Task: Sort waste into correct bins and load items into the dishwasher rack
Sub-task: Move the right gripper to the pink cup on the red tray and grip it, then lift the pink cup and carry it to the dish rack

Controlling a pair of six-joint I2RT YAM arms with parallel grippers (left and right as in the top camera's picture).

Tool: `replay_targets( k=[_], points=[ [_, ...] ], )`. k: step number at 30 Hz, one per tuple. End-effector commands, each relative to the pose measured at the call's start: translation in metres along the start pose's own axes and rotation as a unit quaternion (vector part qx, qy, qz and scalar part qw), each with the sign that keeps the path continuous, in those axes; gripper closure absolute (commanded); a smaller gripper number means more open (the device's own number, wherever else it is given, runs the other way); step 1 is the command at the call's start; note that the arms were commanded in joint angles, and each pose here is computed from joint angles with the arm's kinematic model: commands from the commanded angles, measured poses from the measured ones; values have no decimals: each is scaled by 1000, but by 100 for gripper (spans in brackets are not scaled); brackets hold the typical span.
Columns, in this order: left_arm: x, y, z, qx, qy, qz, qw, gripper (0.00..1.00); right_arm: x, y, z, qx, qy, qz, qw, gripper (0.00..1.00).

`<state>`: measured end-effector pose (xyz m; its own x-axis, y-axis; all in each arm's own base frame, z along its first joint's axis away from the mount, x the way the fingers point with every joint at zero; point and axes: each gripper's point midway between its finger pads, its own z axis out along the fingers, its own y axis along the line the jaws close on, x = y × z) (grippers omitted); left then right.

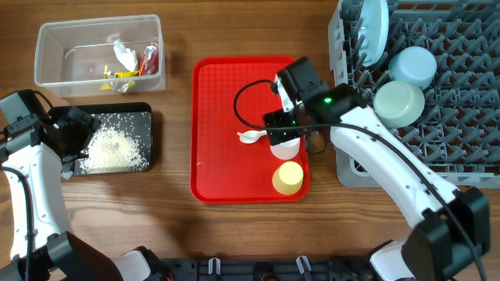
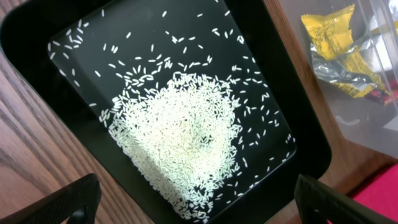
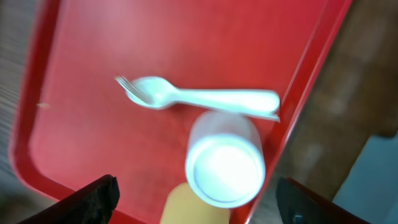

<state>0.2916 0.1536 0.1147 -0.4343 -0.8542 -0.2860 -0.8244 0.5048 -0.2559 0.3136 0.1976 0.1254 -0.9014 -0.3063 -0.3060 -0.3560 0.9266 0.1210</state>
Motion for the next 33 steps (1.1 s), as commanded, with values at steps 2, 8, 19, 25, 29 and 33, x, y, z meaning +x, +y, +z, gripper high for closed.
replay_targets(
  k=[2,8,19,25,29,33],
  points=[
    [-3,0,1,0,-3,13,1000,0,8,-10,10,28,22,21,999,17],
    [-3,0,1,-1,-3,13,1000,0,21,-23,34,64,66,26,995,19],
    [1,2,1,-5,5,12,1000,0,32,-27,55,75,103,34,991,19],
    [1,2,1,-5,5,12,1000,0,28,-27,66,74,98,34,992,19],
    [1,2,1,-5,5,12,1000,0,31,-28,73,76,108,33,991,19],
    [1,2,1,-5,6,12,1000,0,31,-29,79,76,111,34,990,20]
  ],
)
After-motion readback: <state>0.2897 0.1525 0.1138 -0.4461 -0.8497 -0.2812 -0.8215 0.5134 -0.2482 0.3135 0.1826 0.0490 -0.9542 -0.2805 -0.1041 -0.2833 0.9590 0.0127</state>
